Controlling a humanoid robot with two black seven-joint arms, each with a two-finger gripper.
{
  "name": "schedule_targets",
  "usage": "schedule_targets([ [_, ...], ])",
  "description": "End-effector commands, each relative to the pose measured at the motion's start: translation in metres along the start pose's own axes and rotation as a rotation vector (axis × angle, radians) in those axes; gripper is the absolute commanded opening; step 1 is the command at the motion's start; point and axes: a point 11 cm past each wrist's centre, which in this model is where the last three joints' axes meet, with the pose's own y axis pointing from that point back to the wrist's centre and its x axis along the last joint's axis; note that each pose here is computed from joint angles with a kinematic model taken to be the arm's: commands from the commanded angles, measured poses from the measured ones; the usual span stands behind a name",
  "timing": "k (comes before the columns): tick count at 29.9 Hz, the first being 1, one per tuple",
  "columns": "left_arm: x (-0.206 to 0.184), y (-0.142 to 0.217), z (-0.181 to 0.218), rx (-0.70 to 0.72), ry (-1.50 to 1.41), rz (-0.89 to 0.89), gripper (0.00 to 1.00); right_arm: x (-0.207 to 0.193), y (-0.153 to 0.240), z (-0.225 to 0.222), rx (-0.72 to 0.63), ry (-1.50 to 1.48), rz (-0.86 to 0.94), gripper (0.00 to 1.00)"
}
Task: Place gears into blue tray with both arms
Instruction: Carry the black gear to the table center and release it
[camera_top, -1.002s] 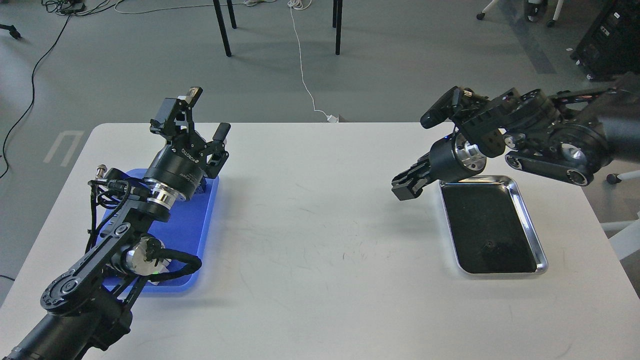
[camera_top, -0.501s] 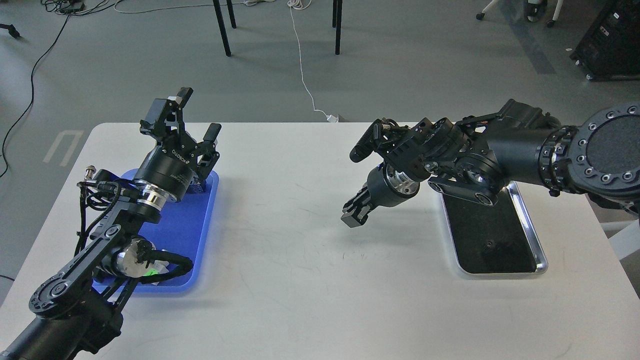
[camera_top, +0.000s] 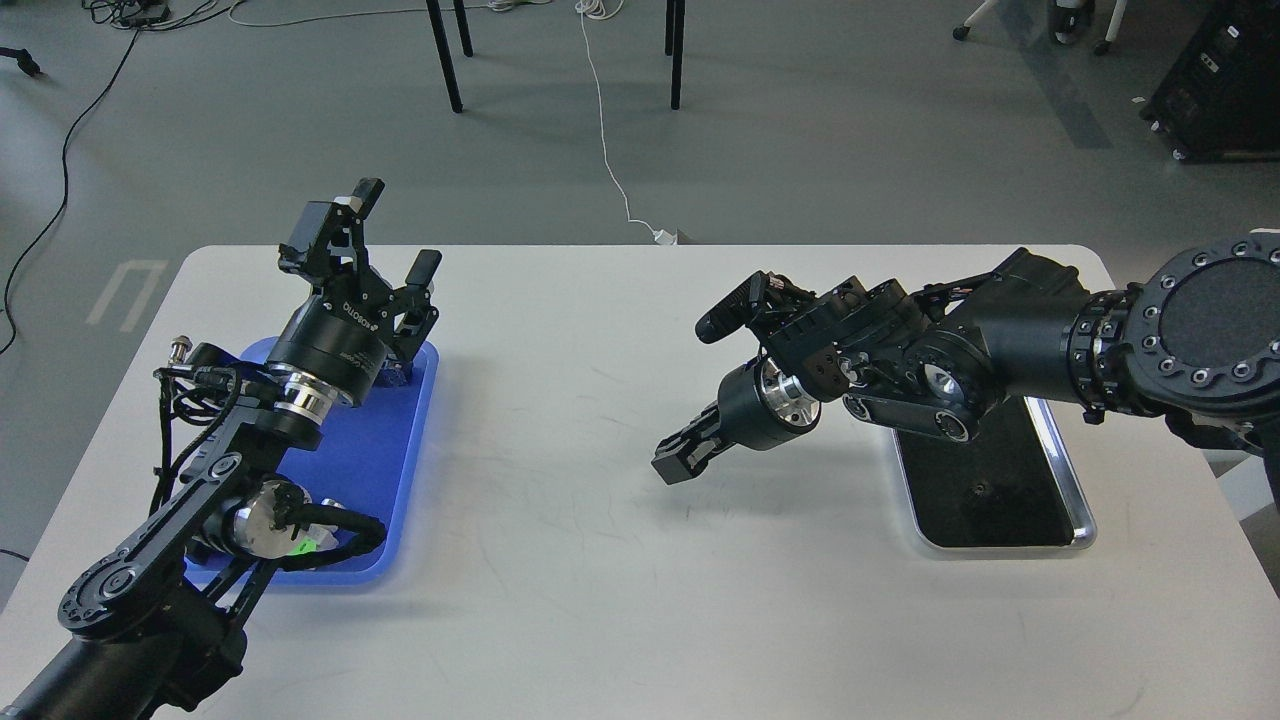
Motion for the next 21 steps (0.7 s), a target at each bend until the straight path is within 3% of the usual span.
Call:
schedule_targets([
  [1, 0.001, 0.001, 0.0, 0.002, -0.004, 0.001, 0.98, -0.004, -0.004, -0.008, 0.031, -0.02, -0.007, 0.17],
  [15, 0.0, 0.002, -0.002, 0.004, 0.001, 0.001, 0.98, -0.015, -0.015, -0.005, 0.039, 0.008, 0.088, 0.19],
  [21, -0.001, 0.002, -0.002, 0.003, 0.002, 0.0, 0.98, -0.013, -0.015, -0.005, 0.039, 0.013, 0.099, 0.33],
])
